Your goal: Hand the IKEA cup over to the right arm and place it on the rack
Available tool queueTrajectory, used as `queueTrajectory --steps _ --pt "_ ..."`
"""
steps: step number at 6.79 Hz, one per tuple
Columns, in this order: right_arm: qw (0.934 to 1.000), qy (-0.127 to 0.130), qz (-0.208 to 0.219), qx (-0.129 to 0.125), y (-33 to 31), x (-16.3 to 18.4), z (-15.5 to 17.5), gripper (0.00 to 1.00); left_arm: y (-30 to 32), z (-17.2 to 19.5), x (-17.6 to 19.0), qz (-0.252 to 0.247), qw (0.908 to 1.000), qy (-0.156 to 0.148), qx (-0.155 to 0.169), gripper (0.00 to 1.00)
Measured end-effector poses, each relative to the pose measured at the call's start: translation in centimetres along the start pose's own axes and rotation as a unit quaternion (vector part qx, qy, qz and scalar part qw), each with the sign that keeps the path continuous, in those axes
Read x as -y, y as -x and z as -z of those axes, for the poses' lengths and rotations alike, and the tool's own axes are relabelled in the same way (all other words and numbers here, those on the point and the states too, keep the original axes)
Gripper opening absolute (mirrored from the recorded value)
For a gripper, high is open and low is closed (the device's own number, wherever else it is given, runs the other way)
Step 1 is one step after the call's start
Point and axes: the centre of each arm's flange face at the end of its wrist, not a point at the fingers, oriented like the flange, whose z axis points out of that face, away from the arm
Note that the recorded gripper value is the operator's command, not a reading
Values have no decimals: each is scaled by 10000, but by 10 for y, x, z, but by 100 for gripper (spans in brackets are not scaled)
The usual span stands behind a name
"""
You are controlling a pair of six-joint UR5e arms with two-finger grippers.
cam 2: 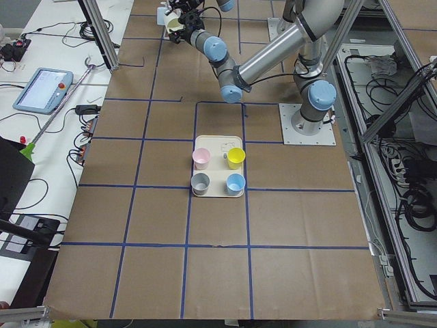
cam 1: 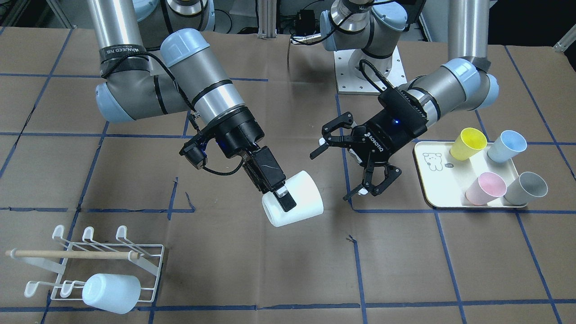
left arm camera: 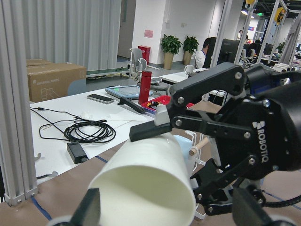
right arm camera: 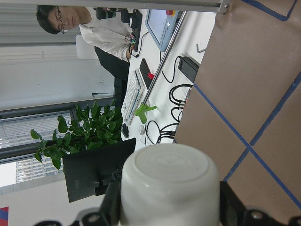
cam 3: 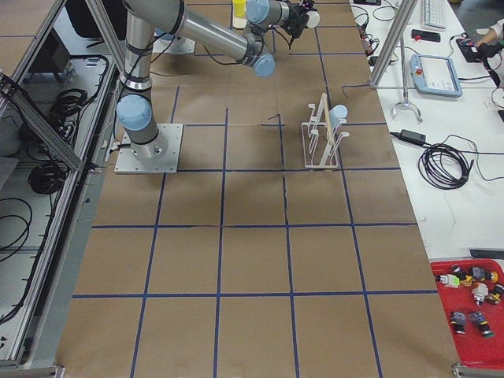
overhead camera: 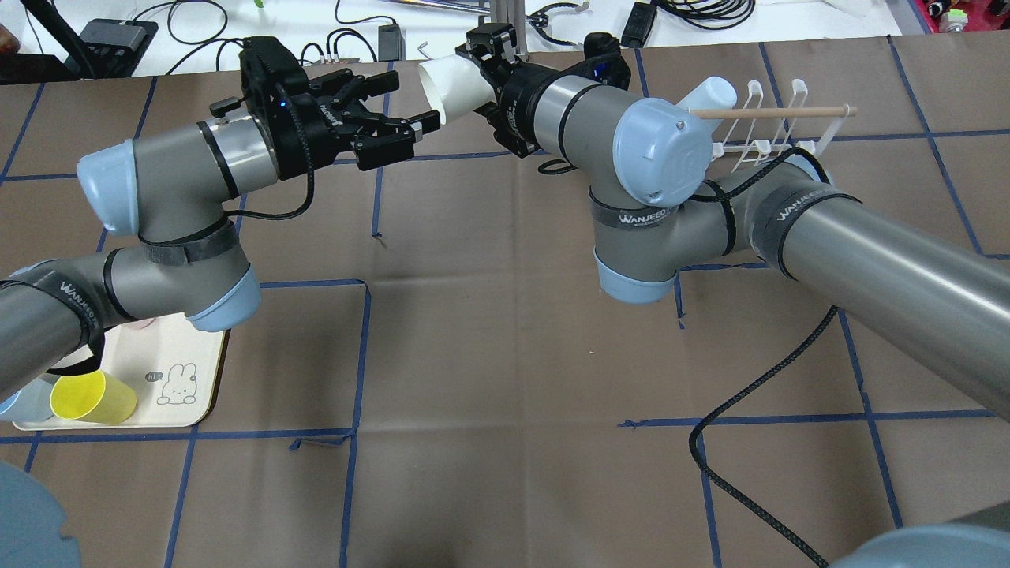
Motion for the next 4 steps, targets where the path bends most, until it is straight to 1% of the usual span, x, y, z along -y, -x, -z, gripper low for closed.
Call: queueTrajectory --steps 1,2,3,4 --pt "9996 -49 259 24 3 8 0 27 10 9 -2 58 10000 -25 70 99" --pt "9968 -175 780 24 5 23 3 22 19 10 -3 97 9998 -6 153 99" --pt "9878 -353 1515 -8 7 45 8 22 32 7 0 165 9988 141 429 99" --pt "9715 -602 2290 -96 8 69 14 20 45 1 8 291 9943 462 918 99"
